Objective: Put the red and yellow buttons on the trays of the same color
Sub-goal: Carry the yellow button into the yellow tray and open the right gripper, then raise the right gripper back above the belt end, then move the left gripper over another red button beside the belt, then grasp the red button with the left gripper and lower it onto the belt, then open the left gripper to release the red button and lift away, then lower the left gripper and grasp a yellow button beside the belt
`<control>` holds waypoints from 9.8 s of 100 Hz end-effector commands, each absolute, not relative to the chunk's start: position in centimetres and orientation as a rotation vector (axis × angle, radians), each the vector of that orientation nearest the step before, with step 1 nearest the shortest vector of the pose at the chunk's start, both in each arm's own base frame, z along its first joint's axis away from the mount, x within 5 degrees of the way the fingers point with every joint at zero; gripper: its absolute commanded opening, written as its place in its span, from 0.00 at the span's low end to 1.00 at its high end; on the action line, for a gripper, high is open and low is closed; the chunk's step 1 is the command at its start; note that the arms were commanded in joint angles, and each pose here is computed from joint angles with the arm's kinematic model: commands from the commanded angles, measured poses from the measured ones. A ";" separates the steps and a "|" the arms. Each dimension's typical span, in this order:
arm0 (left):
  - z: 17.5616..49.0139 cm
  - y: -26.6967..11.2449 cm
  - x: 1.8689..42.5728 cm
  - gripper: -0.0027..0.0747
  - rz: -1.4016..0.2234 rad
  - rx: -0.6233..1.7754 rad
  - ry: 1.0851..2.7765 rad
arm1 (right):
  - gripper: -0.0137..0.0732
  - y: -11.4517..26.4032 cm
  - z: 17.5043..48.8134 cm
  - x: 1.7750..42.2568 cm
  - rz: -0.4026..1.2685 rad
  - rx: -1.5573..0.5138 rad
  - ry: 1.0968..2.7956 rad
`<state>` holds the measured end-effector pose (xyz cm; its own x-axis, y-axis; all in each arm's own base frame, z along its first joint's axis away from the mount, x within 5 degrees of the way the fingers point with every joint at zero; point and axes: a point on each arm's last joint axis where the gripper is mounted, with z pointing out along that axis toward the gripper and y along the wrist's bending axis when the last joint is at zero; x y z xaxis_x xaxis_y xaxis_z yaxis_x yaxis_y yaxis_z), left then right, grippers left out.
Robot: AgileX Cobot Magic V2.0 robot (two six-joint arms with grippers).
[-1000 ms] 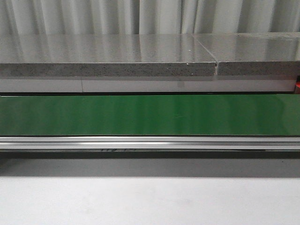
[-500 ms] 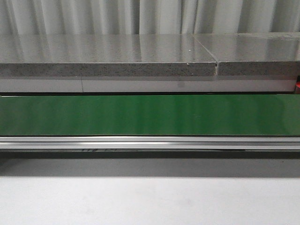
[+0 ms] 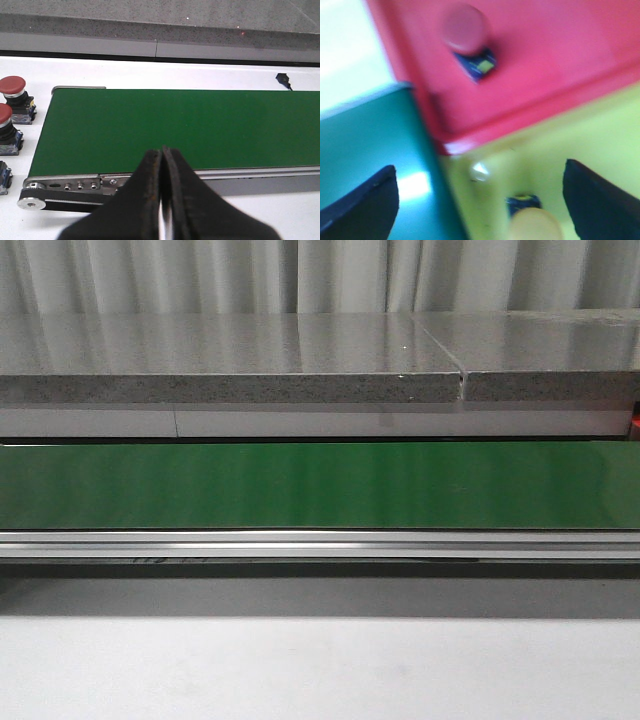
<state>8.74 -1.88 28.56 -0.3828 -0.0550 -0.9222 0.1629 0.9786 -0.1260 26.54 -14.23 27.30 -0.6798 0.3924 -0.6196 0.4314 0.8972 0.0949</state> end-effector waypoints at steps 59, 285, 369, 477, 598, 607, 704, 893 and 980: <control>30.1 -1.9 9.0 0.01 -0.244 0.071 1.851 | 0.91 -2.0 36.0 16.5 -0.052 0.024 2.011; 35.0 2.1 16.2 0.86 -0.083 -0.388 1.954 | 0.08 -0.5 33.6 12.3 -0.016 -0.034 2.011; 25.5 10.8 28.0 0.86 -0.060 -0.907 2.359 | 0.08 -0.5 33.6 12.3 -0.016 -0.034 2.011; 21.3 12.0 31.7 0.02 -0.086 -0.966 2.477 | 0.08 -0.5 33.6 12.3 -0.016 -0.034 2.011; 28.7 2.4 31.8 0.01 -0.191 -0.397 2.616 | 0.08 -0.5 33.6 12.3 -0.016 -0.034 2.011; 28.4 2.4 31.9 0.01 -0.191 -0.395 2.627 | 0.08 -0.5 33.6 12.3 -0.016 -0.034 2.011; 30.9 2.3 32.7 0.86 -0.179 -0.228 2.570 | 0.08 -0.5 33.6 12.3 -0.016 -0.034 2.011; 21.2 17.8 28.3 0.86 0.001 -0.986 2.463 | 0.08 -0.5 33.6 12.3 -0.016 -0.034 2.011; 19.0 19.8 30.5 0.34 -0.022 -1.045 2.446 | 0.08 -0.5 33.6 12.3 -0.016 -0.034 2.011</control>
<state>30.07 19.45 16.60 -0.6460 -0.6855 -0.3357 -0.6756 0.7182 -0.1666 12.06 -0.40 32.21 -0.5105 -0.0227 -0.8596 -0.0302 0.9995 -0.0085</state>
